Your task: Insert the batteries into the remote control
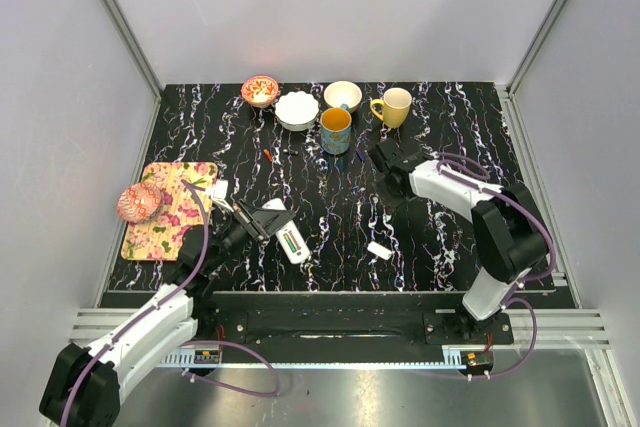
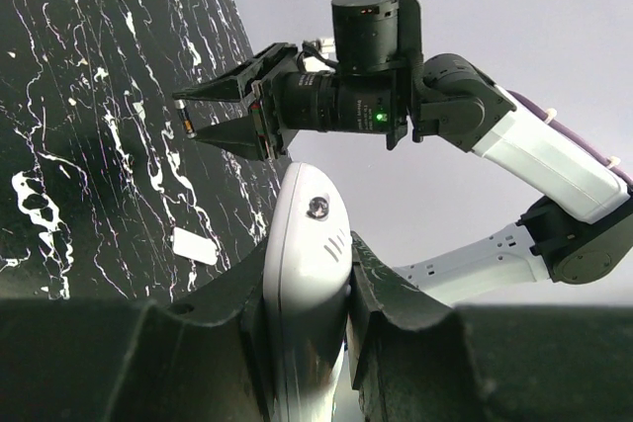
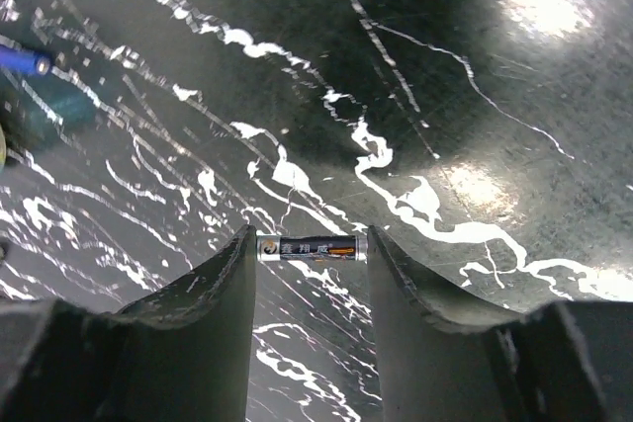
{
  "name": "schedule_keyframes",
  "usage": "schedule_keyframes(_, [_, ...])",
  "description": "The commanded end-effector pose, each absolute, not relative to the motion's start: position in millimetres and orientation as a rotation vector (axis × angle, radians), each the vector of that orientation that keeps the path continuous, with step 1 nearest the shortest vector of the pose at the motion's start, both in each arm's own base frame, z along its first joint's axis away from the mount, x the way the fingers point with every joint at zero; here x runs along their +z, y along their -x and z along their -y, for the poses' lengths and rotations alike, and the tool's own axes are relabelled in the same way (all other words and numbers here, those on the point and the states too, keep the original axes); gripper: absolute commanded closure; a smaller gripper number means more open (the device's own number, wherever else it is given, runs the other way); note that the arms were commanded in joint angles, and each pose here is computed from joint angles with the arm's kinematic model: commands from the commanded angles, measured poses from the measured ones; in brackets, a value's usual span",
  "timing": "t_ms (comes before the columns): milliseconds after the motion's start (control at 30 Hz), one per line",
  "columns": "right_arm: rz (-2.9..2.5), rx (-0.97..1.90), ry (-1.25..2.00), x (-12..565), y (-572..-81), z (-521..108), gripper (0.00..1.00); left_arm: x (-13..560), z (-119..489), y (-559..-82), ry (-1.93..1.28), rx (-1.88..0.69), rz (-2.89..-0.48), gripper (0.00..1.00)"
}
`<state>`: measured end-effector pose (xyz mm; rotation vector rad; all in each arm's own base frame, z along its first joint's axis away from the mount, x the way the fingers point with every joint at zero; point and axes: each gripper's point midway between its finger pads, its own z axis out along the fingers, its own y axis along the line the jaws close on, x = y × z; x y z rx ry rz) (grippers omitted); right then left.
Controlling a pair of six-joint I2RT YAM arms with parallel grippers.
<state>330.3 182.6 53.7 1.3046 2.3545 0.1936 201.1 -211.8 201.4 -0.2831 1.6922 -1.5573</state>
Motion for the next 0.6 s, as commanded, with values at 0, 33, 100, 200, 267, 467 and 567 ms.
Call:
schedule_keyframes(0, [-2.158, 0.070, -1.661, 38.8, -324.1, -163.6, 1.00, 234.7, 212.0, -197.0, 0.230, -1.613, -1.573, 1.00])
schedule_keyframes(33, [-2.150, 0.042, -1.696, 31.8, -323.4, -162.9, 1.00, 234.8, 212.4, -195.9, 0.227, -1.615, -1.572, 1.00])
schedule_keyframes(100, [-2.148, 0.001, -1.720, 26.1, -320.1, -160.7, 1.00, 234.9, 212.3, -195.5, 0.227, -1.617, -1.571, 1.00])
schedule_keyframes(200, [-2.157, -0.040, -1.730, 19.6, -318.3, -159.9, 1.00, 235.4, 212.8, -193.7, 0.222, -1.623, -1.570, 1.00])
schedule_keyframes(267, [-2.169, -0.075, -1.733, 15.9, -315.9, -158.4, 0.98, 235.1, 212.9, -193.1, 0.221, -1.624, -1.571, 1.00])
schedule_keyframes(467, [-2.213, -0.113, -1.719, 10.5, -307.9, -155.1, 0.64, 234.5, 213.3, -192.3, 0.221, -1.627, -1.575, 1.00])
schedule_keyframes(567, [-2.230, -0.108, -1.706, 12.1, -305.2, -154.4, 0.54, 234.4, 213.7, -192.3, 0.219, -1.626, -1.577, 1.00])
